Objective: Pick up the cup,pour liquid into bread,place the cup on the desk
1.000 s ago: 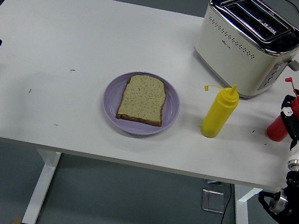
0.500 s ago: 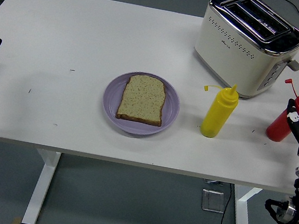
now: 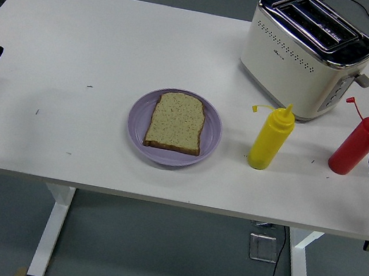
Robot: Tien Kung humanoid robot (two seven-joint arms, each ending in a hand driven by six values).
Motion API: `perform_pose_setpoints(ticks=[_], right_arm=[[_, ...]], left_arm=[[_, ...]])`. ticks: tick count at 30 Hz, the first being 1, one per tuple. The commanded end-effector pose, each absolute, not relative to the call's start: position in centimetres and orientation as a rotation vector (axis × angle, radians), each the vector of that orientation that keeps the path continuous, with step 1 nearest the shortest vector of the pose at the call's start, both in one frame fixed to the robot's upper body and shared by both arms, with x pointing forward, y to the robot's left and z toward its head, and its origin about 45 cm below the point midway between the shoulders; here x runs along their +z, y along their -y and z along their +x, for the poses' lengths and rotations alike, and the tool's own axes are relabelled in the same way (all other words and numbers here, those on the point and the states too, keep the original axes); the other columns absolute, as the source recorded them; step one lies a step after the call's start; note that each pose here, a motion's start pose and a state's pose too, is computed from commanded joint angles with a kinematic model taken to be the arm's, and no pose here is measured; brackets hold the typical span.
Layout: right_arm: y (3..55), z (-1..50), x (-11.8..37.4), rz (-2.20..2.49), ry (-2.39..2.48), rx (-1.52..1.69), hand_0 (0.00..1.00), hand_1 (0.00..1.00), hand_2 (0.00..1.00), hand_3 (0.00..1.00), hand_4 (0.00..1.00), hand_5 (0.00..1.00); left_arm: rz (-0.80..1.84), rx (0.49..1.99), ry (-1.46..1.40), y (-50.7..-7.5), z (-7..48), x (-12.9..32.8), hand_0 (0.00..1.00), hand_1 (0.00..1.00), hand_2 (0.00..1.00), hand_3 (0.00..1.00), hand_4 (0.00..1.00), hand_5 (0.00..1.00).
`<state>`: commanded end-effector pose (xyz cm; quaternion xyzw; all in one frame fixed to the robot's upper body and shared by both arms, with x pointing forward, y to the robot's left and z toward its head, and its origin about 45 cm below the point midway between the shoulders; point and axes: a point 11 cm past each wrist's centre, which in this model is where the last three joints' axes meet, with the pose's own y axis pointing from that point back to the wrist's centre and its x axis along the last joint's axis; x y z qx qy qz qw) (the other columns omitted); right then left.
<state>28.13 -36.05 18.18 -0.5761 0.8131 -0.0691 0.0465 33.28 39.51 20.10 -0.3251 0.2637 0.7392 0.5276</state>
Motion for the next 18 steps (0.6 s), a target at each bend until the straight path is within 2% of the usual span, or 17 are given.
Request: perform_pose_setpoints(ticks=[5, 6, 11, 12, 17, 18], right_arm=[[38.1, 27.9, 20.4, -1.596, -2.377, -0.034, 0.931, 0.868, 0.968, 0.998, 0.781, 0.228], [38.6, 28.0, 20.9, -1.569, -2.346, -0.002, 0.857, 0.814, 0.88, 0.91, 0.779, 0.334], [40.4, 28.6, 22.7, -1.441, -2.184, 0.152, 0.857, 0.814, 0.88, 0.91, 0.779, 0.334], [40.8, 28.8, 22.8, -1.412, -2.154, 0.188, 0.834, 0.788, 0.843, 0.842, 0.731, 0.435], [41.9, 29.2, 22.1, -1.301, -2.062, 0.35, 0.834, 0.788, 0.843, 0.842, 0.731, 0.435], [42.0, 29.3, 21.9, -1.281, -2.04, 0.386, 0.827, 0.781, 0.829, 0.838, 0.726, 0.462]], left_arm=[[-0.773, 1.765, -0.63, -39.5, 33.3, 20.1, 0.787, 0.736, 0.734, 0.694, 0.545, 0.998], [-0.772, 1.765, -0.631, -39.4, 33.3, 20.1, 0.787, 0.736, 0.734, 0.694, 0.544, 0.998], [-0.766, 1.764, -0.635, -39.3, 33.2, 19.9, 0.787, 0.736, 0.734, 0.694, 0.544, 0.998], [-0.765, 1.765, -0.635, -39.3, 33.2, 19.8, 0.787, 0.736, 0.734, 0.693, 0.544, 0.998], [-0.761, 1.767, -0.639, -39.3, 33.1, 19.7, 0.787, 0.736, 0.734, 0.693, 0.544, 0.998], [-0.76, 1.767, -0.639, -39.3, 33.1, 19.6, 0.787, 0.736, 0.734, 0.695, 0.545, 0.998]])
